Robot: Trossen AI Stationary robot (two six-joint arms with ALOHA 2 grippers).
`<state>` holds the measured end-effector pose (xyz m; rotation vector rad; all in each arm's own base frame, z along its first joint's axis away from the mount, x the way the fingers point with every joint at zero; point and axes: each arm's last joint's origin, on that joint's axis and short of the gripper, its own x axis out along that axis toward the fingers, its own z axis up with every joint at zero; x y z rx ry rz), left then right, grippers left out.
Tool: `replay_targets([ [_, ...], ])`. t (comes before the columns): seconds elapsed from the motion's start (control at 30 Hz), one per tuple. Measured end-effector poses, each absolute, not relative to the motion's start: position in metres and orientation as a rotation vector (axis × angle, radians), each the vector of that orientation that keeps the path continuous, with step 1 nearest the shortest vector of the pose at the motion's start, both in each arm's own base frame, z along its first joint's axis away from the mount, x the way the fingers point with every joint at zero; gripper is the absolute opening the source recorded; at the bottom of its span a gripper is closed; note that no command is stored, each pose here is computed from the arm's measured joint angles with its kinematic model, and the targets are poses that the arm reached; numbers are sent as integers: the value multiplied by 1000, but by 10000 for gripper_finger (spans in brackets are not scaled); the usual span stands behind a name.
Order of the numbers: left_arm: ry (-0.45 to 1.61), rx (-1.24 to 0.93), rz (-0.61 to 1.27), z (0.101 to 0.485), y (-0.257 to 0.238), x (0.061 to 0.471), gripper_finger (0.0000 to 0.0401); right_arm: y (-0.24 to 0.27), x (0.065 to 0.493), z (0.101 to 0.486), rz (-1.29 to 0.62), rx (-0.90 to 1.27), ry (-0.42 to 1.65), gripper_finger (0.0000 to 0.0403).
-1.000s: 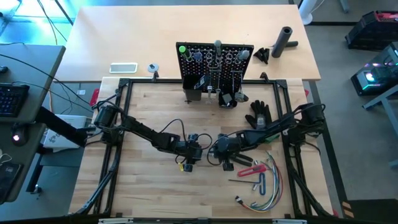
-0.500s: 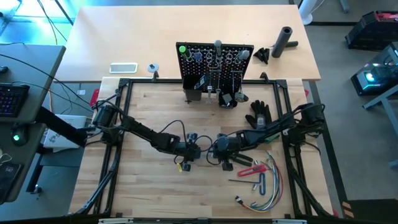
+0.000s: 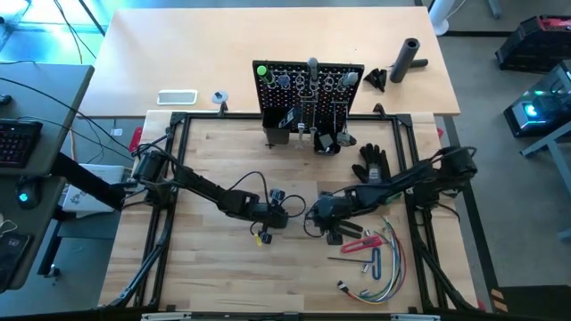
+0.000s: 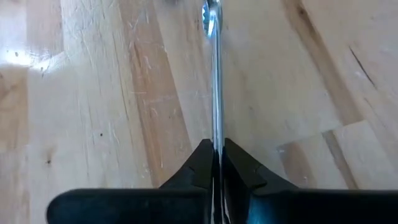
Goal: Hang tools onto peg board
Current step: Hang the silver wrench on the peg board
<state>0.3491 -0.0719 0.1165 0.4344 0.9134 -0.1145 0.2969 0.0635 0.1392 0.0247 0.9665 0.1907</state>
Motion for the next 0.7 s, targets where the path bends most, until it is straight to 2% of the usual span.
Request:
replay_targets([
  [0.23, 851, 396, -122, 123, -70, 353, 6, 67, 270, 183, 111, -1, 949, 0],
  [0.47, 650, 262, -333, 141, -66, 365, 6, 81, 254, 212, 163, -28, 840, 5],
  [0.57, 553, 201, -471, 152, -64, 369, 6, 91, 255, 217, 215, -69, 779, 31],
  [0.7, 456, 110, -634, 160, -59, 372, 6, 104, 257, 225, 255, -164, 654, 87],
])
